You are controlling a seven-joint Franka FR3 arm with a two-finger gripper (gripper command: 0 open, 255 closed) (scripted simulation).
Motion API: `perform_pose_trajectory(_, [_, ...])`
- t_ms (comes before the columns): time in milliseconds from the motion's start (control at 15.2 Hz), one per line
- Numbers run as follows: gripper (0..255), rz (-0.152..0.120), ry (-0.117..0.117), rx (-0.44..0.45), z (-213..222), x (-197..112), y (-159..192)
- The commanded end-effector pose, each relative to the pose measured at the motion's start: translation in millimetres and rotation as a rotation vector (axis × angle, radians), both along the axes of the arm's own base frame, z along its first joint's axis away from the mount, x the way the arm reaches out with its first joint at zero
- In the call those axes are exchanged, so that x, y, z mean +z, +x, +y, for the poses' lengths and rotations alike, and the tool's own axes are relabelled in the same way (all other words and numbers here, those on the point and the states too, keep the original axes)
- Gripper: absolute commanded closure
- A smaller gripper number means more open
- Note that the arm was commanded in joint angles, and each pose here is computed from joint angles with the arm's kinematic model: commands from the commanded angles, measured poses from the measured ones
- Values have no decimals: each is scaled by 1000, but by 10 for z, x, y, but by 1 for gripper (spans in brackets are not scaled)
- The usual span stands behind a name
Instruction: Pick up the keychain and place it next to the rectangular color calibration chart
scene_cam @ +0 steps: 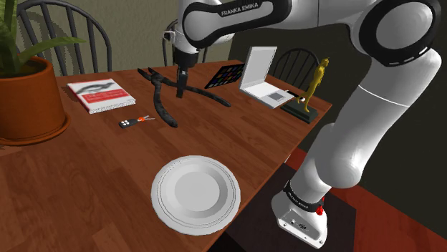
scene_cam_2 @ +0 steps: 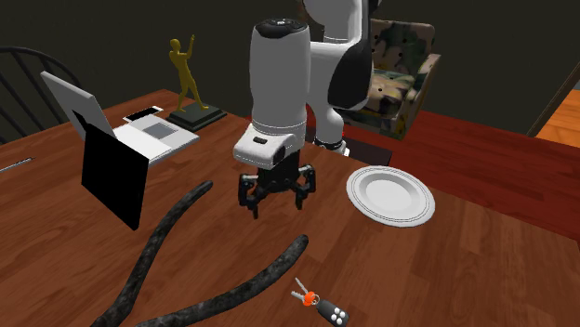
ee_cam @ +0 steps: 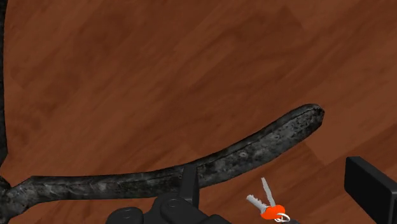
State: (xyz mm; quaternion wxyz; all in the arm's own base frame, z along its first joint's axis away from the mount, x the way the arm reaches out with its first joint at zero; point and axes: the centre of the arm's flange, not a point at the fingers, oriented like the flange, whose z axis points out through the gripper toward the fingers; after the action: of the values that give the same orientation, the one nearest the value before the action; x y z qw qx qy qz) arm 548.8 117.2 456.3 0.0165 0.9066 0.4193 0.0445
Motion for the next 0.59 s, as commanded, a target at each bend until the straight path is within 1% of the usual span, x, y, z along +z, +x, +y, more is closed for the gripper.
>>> perform_pose_trajectory(0, [0,6,4,60,191,-151,170])
perform_pose_trajectory(528, [0,28,20,290,933,-688,658])
